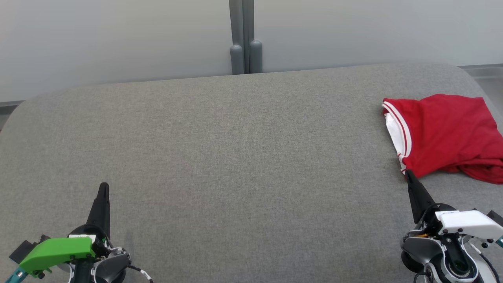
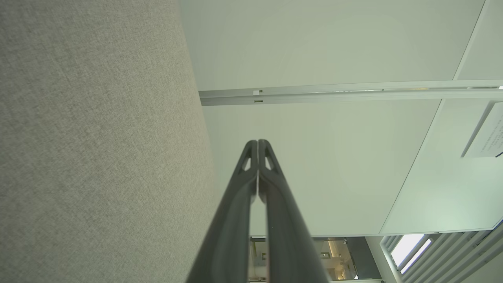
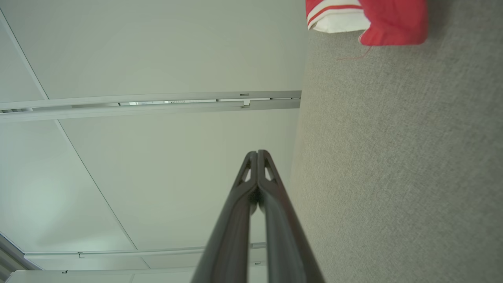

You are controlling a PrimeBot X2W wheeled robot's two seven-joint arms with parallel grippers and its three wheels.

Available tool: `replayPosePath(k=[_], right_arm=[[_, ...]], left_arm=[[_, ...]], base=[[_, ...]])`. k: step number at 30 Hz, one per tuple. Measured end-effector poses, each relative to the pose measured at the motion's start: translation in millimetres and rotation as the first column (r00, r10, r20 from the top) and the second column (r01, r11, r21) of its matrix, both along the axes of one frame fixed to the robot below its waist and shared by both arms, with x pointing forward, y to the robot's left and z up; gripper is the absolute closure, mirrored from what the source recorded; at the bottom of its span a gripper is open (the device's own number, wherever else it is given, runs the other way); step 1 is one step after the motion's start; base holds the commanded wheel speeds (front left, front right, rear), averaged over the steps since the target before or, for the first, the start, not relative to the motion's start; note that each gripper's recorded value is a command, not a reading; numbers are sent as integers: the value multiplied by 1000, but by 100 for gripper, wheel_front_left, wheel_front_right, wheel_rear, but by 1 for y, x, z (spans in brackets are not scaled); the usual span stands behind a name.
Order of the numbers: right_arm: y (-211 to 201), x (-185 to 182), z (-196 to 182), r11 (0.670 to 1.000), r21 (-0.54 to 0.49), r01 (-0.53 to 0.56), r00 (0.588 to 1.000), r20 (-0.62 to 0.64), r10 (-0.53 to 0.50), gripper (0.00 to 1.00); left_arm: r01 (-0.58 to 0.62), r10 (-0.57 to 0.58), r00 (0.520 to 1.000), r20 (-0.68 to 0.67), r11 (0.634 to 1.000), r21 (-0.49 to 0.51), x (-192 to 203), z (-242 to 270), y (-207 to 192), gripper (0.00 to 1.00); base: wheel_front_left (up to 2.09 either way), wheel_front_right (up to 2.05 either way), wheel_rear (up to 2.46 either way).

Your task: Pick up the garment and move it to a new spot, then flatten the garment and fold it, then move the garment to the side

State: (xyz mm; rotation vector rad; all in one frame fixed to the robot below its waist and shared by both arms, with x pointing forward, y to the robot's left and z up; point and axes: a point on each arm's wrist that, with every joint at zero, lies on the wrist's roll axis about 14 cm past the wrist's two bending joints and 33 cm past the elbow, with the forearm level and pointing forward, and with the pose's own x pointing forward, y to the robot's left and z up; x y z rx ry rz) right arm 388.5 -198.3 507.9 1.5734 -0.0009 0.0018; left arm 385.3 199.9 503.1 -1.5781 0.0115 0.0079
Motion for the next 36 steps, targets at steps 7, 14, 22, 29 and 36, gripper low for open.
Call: replayPosePath(k=[7, 14, 22, 29, 36], right_arm=[[0, 0, 0, 1000, 0, 0, 1000, 0, 0, 100], [0, 0, 0, 1000, 0, 0, 1000, 0, 0, 100], [0, 0, 0, 1000, 0, 0, 1000, 0, 0, 100], [0, 0, 0, 1000, 0, 0, 1000, 0, 0, 100], [0, 0, 0, 1000, 0, 0, 1000, 0, 0, 100]], left_arm=[[0, 0, 1000, 0, 1000, 0, 0, 0, 0, 100], [0, 0, 1000, 0, 1000, 0, 0, 0, 0, 100], [0, 0, 1000, 0, 1000, 0, 0, 0, 0, 100], [0, 0, 1000, 0, 1000, 0, 0, 0, 0, 100], [0, 0, 1000, 0, 1000, 0, 0, 0, 0, 100]], base=[[0, 0, 0], [0, 0, 0], [0, 0, 0], [0, 0, 0], [0, 0, 0]])
